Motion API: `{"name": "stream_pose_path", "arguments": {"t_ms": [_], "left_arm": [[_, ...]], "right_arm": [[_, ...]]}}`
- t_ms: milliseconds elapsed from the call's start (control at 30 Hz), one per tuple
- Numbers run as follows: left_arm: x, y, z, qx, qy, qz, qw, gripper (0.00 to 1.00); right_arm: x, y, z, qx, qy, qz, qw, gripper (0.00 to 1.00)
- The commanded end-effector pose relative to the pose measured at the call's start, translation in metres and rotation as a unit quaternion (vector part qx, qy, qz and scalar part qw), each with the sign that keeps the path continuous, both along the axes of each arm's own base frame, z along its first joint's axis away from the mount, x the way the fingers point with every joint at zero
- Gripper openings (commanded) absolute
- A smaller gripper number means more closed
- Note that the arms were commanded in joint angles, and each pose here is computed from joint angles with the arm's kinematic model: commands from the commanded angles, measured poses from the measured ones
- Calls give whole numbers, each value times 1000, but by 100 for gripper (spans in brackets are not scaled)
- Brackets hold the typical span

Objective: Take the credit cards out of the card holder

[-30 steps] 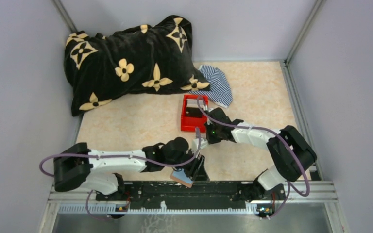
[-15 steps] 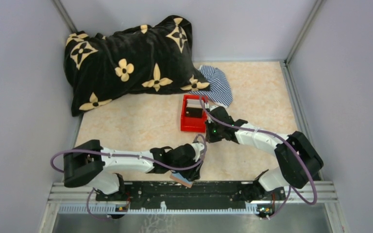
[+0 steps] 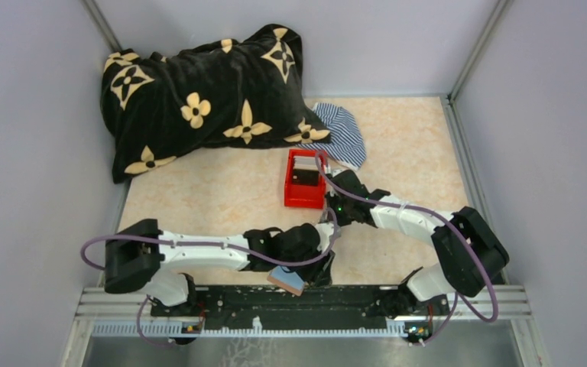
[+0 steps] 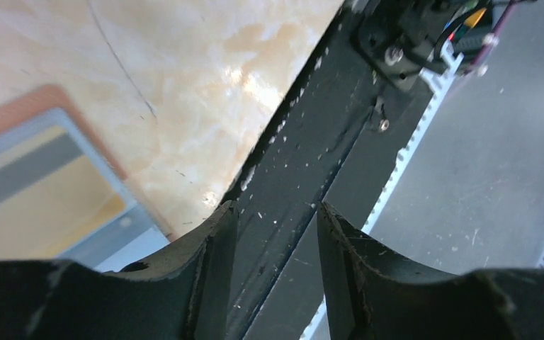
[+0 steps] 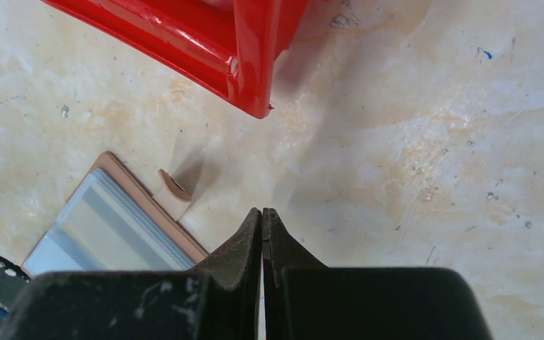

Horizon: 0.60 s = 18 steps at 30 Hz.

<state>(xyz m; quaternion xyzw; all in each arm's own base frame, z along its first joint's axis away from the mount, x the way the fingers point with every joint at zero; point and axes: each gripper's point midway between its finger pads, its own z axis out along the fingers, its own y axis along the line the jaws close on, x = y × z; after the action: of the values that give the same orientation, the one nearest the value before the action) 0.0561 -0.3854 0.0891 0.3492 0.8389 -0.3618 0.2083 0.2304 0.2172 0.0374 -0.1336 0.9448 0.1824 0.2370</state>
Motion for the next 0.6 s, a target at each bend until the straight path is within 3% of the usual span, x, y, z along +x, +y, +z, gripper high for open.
{"name": "stream_pose_path", "arguments": {"t_ms": [0,300,567], "left_arm": [[-35,10,-37,49,74,-46,995,52],[-44,48,-72,107,104,-24,988,53],[-19,115,-106,193,119,78,971,53]], "right_arm": [[9,-2,14,10,-23,-12,1000,0],[11,-4,14,10,-23,-15,1000,0],[13,1,16,18,-22,-9,1000,0]]}}
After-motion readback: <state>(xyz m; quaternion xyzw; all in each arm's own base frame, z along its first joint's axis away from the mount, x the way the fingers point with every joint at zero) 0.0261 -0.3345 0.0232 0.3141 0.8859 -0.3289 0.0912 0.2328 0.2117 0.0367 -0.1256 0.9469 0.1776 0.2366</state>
